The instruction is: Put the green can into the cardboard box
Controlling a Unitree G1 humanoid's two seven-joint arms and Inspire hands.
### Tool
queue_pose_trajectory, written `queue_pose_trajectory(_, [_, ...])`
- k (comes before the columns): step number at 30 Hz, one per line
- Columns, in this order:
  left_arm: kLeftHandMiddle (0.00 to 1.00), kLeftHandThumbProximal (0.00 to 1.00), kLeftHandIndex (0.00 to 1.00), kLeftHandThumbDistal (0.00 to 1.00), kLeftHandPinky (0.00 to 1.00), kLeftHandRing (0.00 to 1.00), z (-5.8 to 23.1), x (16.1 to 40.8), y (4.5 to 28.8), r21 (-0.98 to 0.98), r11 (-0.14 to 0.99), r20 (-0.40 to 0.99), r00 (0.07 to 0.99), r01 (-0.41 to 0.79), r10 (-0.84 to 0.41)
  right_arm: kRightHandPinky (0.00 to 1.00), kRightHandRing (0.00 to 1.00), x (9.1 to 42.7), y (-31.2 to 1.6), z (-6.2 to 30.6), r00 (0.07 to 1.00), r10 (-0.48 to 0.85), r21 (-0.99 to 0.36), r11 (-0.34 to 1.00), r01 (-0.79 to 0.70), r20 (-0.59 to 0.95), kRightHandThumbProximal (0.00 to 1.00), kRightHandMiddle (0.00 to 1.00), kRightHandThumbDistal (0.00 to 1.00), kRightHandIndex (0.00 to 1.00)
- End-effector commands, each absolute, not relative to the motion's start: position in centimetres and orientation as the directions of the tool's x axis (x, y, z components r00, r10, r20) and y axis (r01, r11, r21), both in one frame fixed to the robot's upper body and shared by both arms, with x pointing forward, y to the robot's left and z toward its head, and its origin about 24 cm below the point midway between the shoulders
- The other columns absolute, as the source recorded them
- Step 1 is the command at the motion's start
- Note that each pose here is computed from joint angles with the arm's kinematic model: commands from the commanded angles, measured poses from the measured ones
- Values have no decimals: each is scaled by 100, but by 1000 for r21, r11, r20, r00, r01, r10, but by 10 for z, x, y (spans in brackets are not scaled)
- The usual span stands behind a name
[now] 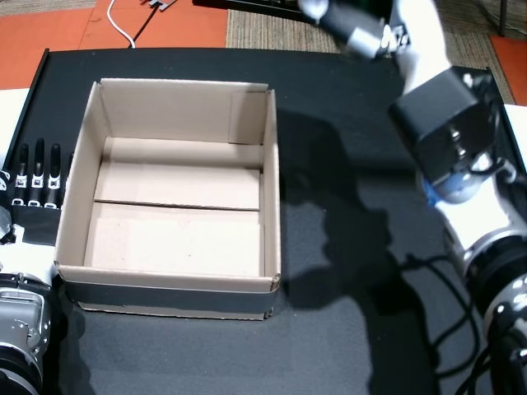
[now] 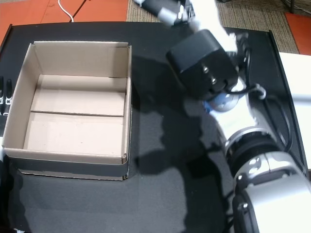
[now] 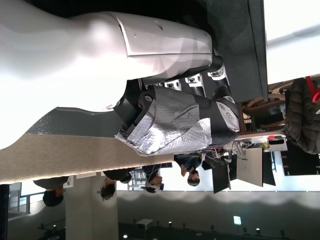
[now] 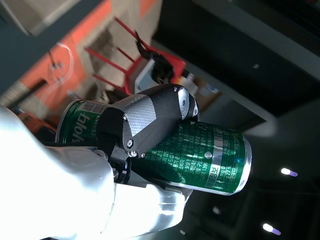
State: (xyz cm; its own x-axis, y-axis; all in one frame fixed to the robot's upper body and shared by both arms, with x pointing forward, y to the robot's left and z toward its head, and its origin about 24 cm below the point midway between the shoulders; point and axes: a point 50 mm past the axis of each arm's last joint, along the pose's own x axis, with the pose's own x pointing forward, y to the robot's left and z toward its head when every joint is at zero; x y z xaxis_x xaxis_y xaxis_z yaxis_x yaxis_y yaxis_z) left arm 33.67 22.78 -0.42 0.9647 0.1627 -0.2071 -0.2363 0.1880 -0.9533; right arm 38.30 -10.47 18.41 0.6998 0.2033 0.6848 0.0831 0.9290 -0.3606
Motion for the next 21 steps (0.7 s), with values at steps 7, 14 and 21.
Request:
queue_pose_trajectory(7, [54,52,50,0,82,67,-30,320,219,-927,150,-324,935,-345,147,46,38,382,-97,227,572,229,-353,929,113,788,0,19,14,1])
queue_pose_trajectory(14, [53,56,51,0,78,63,-29,320,218,-925,159,-323,935,-344,146,52,48,378,-78,210,570,438,-522,853,-20,695,0,24,16,2])
queue_pose_trajectory(21, [55,59,53,0,82,66,-29,321,217,-926,162,-319,937,-341,144,52,48,379,-48,198,568,661,-689,693,-212,491,0,25,19,1])
